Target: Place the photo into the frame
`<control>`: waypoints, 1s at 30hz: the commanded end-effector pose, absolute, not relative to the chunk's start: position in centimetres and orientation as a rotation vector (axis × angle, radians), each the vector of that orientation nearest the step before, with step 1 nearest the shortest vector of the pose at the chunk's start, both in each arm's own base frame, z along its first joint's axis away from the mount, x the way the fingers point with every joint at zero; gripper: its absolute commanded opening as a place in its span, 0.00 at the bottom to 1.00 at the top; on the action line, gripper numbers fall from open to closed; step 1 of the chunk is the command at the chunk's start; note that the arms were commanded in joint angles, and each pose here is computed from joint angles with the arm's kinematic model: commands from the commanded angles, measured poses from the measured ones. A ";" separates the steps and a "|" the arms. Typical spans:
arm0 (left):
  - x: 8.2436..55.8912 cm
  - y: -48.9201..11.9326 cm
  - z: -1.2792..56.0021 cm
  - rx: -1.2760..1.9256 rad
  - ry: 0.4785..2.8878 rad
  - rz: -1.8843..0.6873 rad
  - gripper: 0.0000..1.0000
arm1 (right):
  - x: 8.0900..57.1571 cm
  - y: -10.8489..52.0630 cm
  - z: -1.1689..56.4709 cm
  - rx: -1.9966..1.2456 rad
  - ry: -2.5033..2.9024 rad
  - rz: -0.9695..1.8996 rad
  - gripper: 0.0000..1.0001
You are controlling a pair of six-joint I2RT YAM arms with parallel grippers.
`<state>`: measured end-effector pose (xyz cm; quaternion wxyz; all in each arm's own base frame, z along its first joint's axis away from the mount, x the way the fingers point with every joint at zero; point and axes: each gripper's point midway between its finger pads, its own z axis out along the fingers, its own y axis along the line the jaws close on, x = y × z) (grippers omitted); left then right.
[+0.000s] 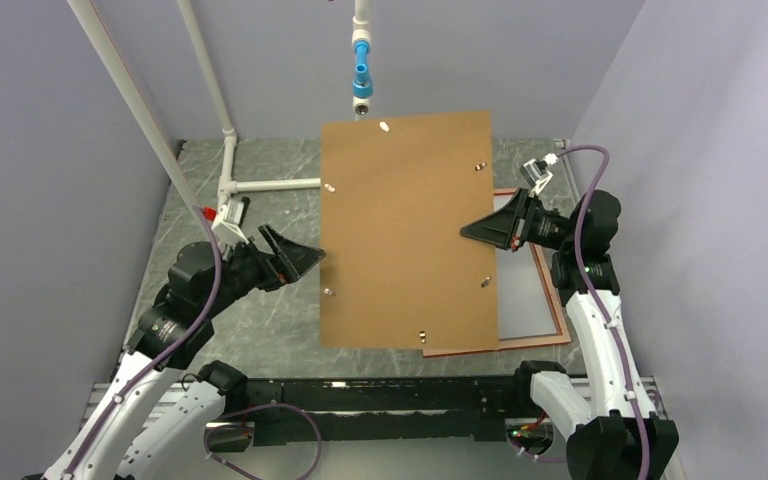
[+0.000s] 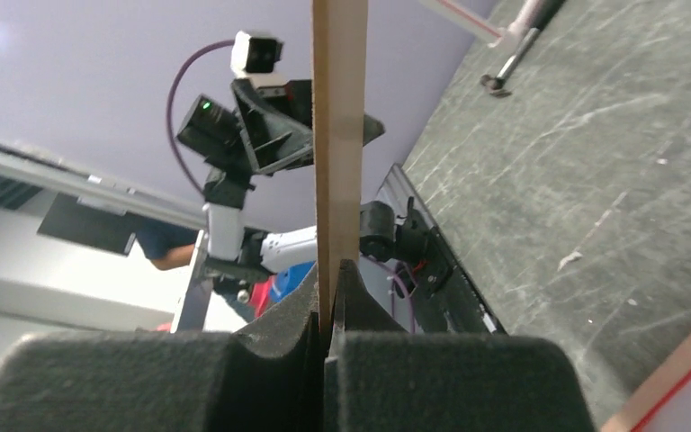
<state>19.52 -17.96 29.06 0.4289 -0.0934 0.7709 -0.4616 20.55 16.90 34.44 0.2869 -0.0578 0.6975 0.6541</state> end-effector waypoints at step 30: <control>21.2 -24.4 15.5 -0.126 2.442 -0.986 0.90 | 29.5 3.0 29.7 0.576 1.753 1.339 0.00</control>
